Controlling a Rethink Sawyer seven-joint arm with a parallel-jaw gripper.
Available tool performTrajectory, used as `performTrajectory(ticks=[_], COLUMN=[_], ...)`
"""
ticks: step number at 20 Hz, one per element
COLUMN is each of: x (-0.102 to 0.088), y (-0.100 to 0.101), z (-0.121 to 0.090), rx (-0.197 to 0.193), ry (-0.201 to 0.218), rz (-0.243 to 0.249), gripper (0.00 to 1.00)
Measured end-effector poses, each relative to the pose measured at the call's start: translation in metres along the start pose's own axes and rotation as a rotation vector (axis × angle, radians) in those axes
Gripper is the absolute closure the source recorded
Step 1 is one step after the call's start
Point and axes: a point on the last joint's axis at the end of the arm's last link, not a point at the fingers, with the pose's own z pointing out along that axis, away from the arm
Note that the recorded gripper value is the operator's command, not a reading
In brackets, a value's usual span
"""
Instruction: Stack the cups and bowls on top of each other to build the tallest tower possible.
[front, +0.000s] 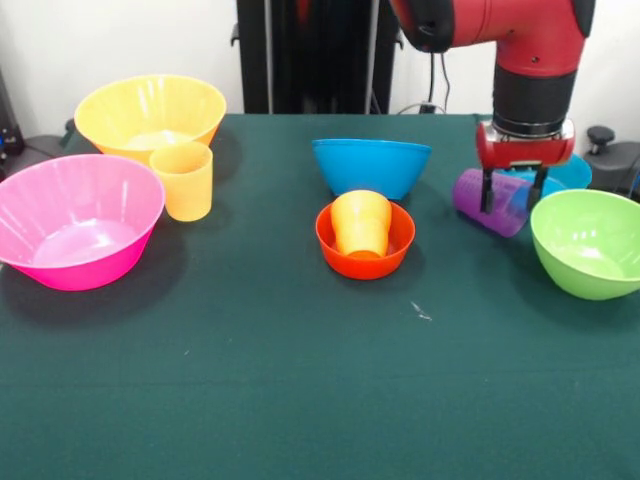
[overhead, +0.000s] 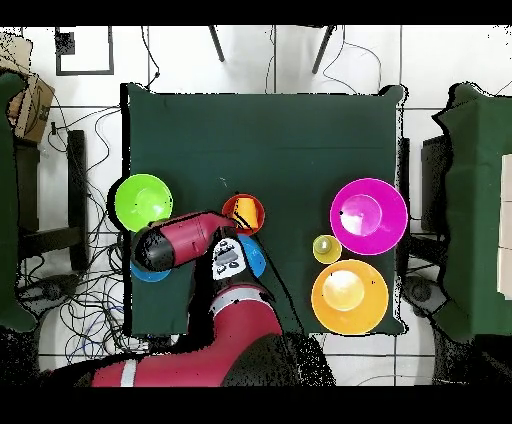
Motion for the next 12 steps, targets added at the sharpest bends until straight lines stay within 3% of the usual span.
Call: performTrajectory(ticks=[12], x=[0.0112], y=[0.0039], z=[0.0011], rx=[-0.004], ry=[-0.026], rz=[0.052], gripper=[0.00])
